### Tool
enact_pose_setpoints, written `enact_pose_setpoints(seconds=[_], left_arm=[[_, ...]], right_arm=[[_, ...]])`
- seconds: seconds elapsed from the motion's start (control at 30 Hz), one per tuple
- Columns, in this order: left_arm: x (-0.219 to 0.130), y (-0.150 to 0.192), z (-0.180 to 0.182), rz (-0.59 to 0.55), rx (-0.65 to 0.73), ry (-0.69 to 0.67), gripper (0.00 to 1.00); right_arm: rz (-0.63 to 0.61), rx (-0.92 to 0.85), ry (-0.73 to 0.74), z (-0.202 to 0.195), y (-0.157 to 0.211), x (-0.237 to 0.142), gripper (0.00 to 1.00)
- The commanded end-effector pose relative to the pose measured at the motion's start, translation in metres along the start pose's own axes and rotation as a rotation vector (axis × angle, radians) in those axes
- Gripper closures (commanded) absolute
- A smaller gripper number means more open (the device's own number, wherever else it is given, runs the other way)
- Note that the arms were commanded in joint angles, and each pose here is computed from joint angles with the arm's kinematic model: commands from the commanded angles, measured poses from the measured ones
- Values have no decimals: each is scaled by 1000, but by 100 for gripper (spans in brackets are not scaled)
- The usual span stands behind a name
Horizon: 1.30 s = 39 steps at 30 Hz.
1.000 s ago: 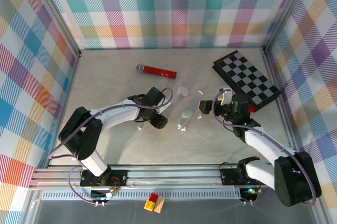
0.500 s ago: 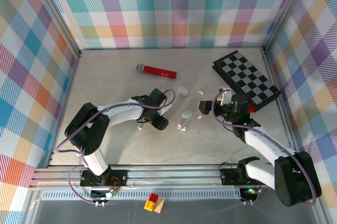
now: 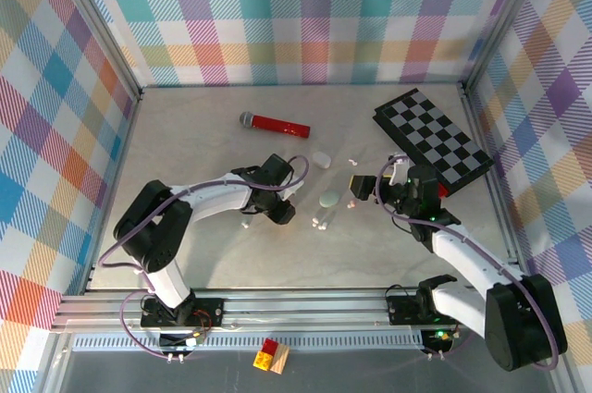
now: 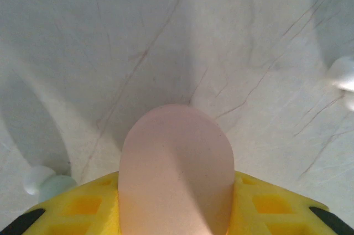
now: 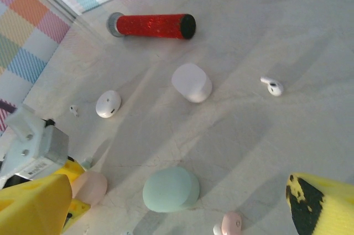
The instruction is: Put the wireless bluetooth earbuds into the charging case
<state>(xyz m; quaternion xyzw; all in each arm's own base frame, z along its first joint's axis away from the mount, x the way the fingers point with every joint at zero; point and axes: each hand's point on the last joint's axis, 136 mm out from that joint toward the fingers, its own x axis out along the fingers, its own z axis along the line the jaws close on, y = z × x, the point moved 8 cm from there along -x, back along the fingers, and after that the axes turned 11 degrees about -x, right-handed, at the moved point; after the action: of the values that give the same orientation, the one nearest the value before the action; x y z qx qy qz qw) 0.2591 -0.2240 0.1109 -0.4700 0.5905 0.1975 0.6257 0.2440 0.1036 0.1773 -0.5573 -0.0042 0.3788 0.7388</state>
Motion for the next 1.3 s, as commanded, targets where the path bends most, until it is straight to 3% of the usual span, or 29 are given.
enact_pose_setpoints(seconds=[0.0, 0.37, 0.6, 0.9, 1.27], left_arm=[[-27, -13, -12, -149, 48, 64, 64], [-67, -38, -42, -562, 252, 265, 64], [-78, -47, -73, -616, 425, 297, 66], [-91, -62, -102, -688, 510, 353, 67], [-93, -74, -121, -695, 548, 395, 67]], right_arm=[[43, 102, 8, 6, -6, -6, 1], [121, 280, -337, 45, -20, -18, 1], [275, 373, -463, 58, -30, -15, 13], [306, 386, -496, 59, -26, -12, 56], [321, 381, -535, 62, -24, -13, 58]])
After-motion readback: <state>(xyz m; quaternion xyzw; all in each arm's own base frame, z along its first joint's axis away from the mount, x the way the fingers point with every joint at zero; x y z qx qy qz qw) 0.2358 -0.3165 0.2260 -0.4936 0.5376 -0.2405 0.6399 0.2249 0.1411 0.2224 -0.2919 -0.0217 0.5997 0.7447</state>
